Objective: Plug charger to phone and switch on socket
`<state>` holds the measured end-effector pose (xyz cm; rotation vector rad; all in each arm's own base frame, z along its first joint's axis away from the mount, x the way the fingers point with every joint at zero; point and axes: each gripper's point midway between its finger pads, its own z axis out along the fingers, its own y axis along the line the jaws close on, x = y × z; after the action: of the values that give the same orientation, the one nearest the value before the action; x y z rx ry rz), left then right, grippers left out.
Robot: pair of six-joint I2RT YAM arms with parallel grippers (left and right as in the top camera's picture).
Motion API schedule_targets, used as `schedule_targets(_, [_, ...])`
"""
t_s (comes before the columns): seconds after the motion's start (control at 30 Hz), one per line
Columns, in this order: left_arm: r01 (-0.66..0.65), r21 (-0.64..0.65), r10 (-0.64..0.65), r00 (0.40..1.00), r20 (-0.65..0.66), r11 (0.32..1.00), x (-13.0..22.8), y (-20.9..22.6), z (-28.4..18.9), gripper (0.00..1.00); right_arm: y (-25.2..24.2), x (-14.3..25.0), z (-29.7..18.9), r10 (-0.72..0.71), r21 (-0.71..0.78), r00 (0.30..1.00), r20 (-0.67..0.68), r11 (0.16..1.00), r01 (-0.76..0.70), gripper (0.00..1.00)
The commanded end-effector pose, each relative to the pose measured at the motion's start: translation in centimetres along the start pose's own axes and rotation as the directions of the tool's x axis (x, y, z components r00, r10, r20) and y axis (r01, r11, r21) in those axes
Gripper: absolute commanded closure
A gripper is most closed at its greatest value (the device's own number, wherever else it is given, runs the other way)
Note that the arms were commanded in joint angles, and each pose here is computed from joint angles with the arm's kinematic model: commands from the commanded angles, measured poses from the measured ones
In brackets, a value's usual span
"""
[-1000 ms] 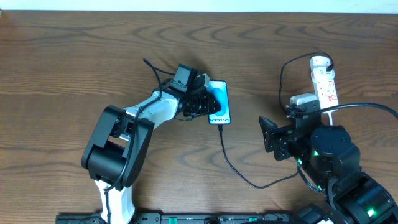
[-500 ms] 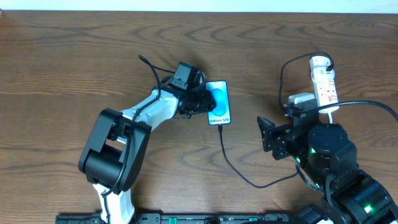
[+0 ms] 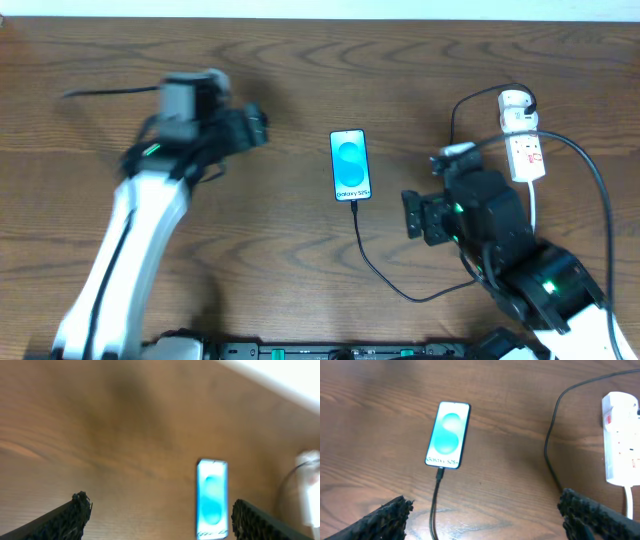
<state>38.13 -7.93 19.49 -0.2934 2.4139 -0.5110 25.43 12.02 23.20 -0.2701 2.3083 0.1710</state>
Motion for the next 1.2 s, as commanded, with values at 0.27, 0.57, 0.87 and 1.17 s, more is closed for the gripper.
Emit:
schedule_targets(0.27, [-0.061,-0.06,0.078,0.926,0.37,0.996,1.8,0.6,-20.3,0.08,2.1,1.1,5.6,-0.011,-0.041,0.99,-0.138,0.999,0.006,0.01])
schedule_targets(0.57, [-0.073,-0.143,0.117,0.936,0.331,0.987,9.5,3.4,-24.7,0.08,2.5,2.7,8.4,-0.025,-0.03,0.974,-0.227,0.999,0.019,0.01])
schedule_targets(0.87, [-0.154,-0.143,0.189,0.942,0.276,0.978,12.5,3.7,-25.3,0.07,3.7,2.9,10.2,-0.022,-0.075,0.97,-0.244,0.997,0.004,0.01])
schedule_targets(1.17, [-0.243,-0.16,0.283,0.906,0.316,0.957,14.1,3.9,-26.7,0.07,4.6,3.3,10.0,-0.006,-0.119,0.964,-0.266,0.993,-0.027,0.01])
